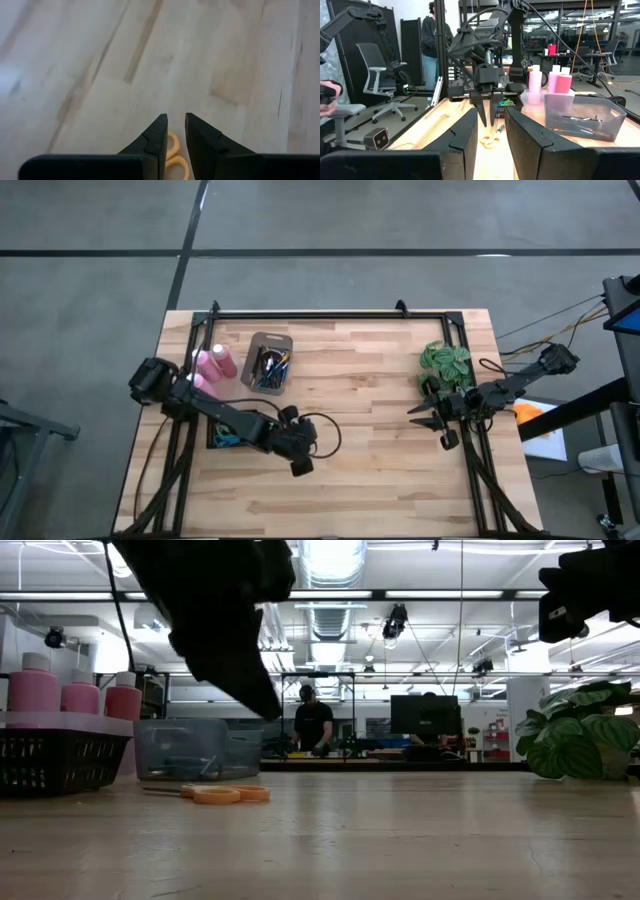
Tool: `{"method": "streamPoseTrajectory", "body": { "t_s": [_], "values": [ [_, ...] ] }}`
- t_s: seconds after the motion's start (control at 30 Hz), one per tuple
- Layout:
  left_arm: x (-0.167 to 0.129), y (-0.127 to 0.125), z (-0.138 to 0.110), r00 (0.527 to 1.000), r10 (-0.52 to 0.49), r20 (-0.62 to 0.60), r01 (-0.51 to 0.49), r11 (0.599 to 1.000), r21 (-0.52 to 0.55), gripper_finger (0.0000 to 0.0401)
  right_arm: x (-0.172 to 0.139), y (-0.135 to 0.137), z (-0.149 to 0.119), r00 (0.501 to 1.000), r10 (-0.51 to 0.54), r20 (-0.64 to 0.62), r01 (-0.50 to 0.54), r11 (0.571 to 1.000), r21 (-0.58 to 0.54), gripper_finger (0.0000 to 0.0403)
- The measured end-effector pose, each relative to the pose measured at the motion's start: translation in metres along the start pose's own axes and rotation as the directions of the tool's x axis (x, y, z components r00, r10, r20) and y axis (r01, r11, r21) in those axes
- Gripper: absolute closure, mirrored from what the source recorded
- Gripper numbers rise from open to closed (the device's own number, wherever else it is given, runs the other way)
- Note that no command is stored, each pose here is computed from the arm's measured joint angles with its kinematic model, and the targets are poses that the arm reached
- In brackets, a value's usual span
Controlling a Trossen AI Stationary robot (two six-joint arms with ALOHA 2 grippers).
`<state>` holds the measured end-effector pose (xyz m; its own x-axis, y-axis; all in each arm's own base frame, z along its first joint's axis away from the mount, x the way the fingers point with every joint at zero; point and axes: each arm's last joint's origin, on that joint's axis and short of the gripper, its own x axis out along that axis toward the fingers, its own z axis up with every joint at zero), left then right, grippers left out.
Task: Pick & Place Paint Supplies
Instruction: Put the yellow scissors into the black basket
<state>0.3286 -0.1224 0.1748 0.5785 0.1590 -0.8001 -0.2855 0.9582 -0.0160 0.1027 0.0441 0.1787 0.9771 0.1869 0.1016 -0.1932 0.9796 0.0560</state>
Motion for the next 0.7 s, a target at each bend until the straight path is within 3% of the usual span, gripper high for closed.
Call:
{"method": "streamPoseTrajectory", "body": {
  "t_s": [0.17,0.4,0.53,0.63,0.7],
  "values": [
    [0.007,0.013,0.001,0.998,0.001,-0.064,-0.001,1.0,0.008,0.033,0.0,0.0,0.0,1.0,0.0,-0.001,0.0,1.0,0.0,0.0306],
    [0.01,0.021,0.003,0.997,0.018,-0.081,0.003,0.967,0.254,0.031,0.0,0.0,0.0,1.0,0.0,-0.001,0.0,1.0,0.0,0.0306],
    [0.011,0.022,0.003,0.991,-0.048,-0.124,0.092,0.918,0.386,0.0274,0.0,0.0,0.0,1.0,0.0,-0.001,0.0,1.0,-0.001,0.0306],
    [0.012,0.024,0.003,0.976,-0.129,-0.178,0.193,0.891,0.412,0.0249,0.0,0.0,0.0,1.0,0.0,-0.001,0.0,1.0,0.0,0.0306],
    [0.014,0.029,0.004,0.973,-0.13,-0.191,0.2,0.887,0.415,0.0238,0.0,0.0,0.0,1.0,0.0,-0.001,0.0,1.0,0.0,0.0306]
  ]
}}
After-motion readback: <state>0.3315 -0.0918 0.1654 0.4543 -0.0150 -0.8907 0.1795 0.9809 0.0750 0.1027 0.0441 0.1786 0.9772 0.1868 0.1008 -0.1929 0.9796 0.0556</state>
